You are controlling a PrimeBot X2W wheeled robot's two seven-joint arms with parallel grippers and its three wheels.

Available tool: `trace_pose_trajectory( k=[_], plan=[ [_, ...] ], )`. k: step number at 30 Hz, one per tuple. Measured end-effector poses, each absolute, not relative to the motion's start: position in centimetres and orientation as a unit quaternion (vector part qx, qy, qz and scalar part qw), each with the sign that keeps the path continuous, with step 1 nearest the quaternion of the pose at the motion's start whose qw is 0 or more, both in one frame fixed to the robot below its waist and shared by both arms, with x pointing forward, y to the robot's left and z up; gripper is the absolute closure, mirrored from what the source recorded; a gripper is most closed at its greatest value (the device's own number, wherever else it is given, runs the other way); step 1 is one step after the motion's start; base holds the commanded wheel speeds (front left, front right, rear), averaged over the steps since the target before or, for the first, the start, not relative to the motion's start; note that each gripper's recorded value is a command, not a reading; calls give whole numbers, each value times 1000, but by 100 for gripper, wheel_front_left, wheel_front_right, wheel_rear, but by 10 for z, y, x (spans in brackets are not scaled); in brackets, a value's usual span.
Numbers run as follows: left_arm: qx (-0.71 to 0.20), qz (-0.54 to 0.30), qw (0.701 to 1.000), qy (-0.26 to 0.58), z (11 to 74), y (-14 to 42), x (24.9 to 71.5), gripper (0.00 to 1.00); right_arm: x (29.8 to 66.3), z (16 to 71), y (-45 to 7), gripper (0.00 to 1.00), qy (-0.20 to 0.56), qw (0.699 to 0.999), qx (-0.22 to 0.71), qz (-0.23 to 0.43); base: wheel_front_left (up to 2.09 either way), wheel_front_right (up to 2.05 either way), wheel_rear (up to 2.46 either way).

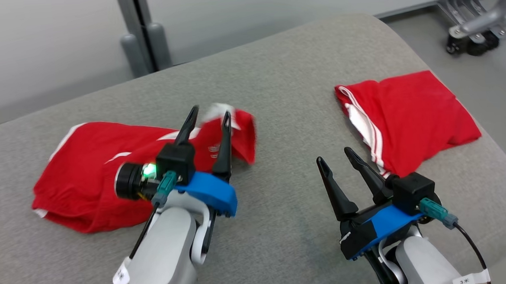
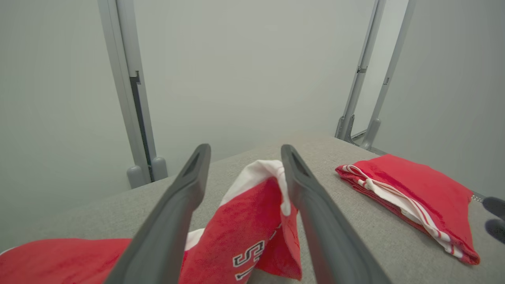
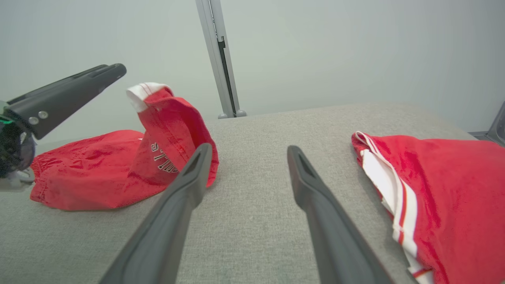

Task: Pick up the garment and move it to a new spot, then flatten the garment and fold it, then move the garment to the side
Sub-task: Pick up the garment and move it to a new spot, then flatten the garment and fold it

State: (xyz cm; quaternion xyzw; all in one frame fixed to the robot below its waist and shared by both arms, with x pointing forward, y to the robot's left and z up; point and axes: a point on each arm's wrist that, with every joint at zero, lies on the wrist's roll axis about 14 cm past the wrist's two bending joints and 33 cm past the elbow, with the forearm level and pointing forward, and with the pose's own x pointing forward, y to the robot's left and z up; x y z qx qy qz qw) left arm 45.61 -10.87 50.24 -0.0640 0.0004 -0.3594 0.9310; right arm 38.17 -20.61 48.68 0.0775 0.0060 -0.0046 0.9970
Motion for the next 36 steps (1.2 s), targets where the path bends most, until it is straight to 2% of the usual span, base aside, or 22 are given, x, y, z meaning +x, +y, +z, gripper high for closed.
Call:
trace_pose_trajectory(
  k=[11, 20, 27, 36],
  plan=[
    [-51, -178, 981, 59, 460, 22, 437, 0, 392, 497, -165, 0, -10, 995, 86, 54, 0, 0, 0],
    [-40, -48, 996, 70, 445, 117, 397, 0, 388, 495, -154, 0, -7, 994, 83, 66, 0, 0, 0],
    [-36, 4, 995, 93, 427, 152, 369, 0, 383, 485, -162, 0, 6, 995, 85, 52, 0, 0, 0],
    [-35, 11, 994, 98, 422, 160, 365, 0, 382, 478, -165, 0, 14, 995, 85, 46, 0, 0, 0]
  ],
)
